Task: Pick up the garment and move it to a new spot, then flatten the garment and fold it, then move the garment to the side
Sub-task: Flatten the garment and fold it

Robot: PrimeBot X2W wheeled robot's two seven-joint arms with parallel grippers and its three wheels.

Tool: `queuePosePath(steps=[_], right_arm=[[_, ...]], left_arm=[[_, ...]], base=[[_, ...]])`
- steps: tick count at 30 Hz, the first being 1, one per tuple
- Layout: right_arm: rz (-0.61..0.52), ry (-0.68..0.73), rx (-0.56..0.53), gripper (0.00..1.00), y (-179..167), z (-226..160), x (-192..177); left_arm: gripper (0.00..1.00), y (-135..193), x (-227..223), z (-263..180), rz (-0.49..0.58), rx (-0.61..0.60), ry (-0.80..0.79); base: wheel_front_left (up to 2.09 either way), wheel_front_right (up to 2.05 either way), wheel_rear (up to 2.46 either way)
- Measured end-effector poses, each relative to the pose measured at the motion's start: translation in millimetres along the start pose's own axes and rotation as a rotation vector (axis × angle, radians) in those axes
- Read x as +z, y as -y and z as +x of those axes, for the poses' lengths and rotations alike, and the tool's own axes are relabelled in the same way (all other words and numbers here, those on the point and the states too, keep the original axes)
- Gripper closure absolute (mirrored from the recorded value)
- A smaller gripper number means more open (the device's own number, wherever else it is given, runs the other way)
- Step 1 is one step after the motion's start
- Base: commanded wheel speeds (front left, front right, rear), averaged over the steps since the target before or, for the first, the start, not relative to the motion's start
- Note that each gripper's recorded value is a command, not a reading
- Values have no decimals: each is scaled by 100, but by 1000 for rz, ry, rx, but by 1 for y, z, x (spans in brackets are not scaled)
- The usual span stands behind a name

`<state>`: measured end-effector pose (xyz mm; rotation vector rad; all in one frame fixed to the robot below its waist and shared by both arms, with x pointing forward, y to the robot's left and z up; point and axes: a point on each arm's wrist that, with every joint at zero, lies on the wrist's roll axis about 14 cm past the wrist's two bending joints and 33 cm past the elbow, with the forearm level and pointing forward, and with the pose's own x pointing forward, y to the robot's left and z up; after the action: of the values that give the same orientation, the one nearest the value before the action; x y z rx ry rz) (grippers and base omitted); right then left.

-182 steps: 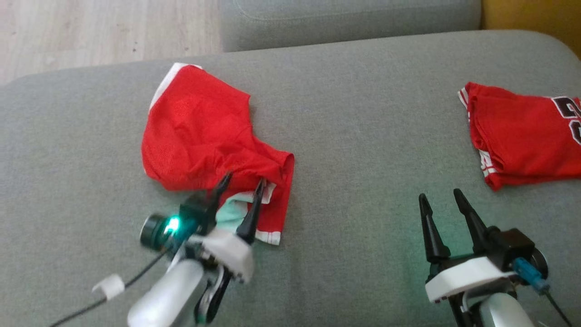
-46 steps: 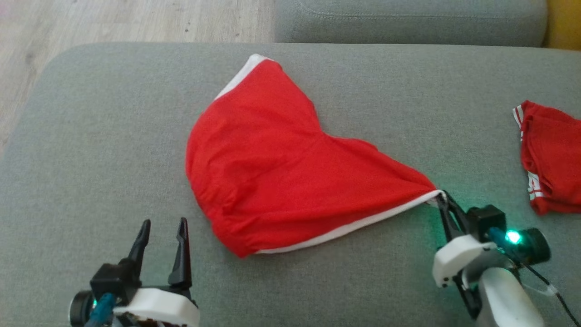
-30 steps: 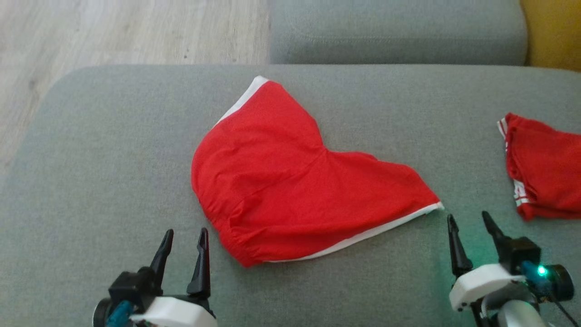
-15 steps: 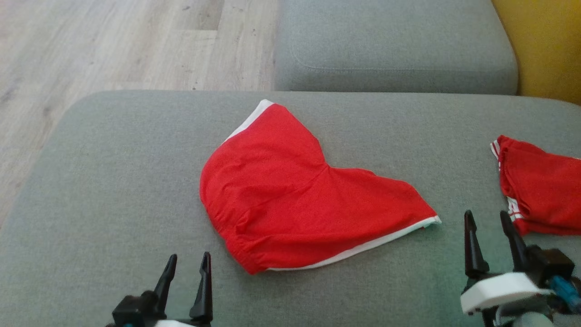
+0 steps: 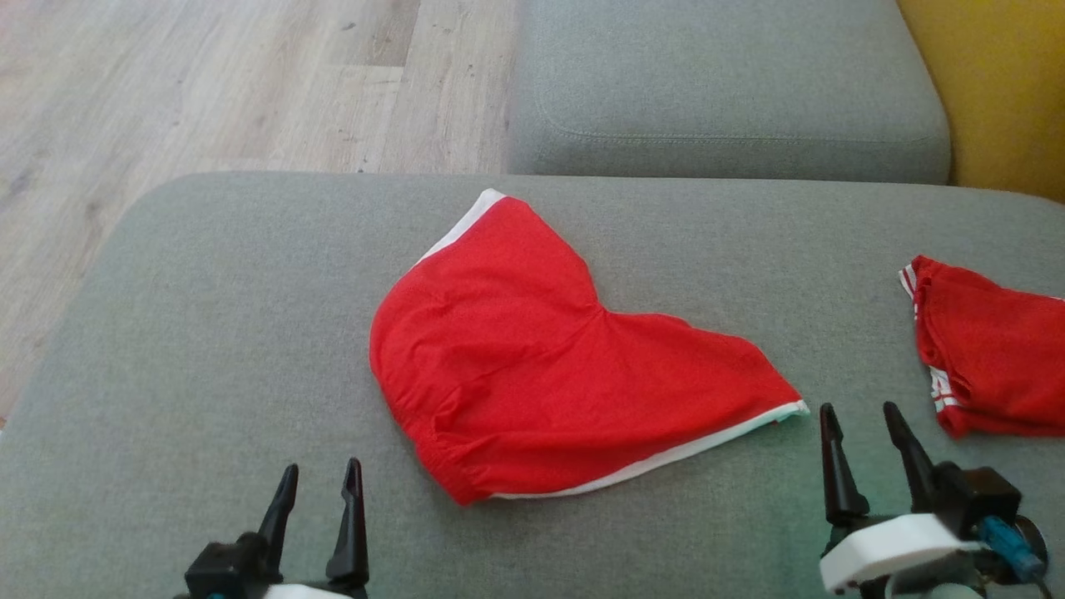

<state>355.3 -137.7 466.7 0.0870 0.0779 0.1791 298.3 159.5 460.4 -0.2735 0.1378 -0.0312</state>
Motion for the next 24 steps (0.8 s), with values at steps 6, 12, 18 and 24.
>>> queuePosePath(steps=[6,12,18,24], right_arm=[[-1,-4,13,0,-4,-1,-1],[0,-5,17,0,-6,-2,-2],[7,-8,17,0,-6,-2,-3],[12,-24,9,0,-4,-2,-8]], left_arm=[[0,-4,3,1,6,12,11],[0,-2,3,2,11,10,14],[0,0,2,3,13,-3,8],[0,25,-60,-13,34,-130,-244]], base=[[0,0,0],[0,0,0],[0,0,0],[0,0,0]])
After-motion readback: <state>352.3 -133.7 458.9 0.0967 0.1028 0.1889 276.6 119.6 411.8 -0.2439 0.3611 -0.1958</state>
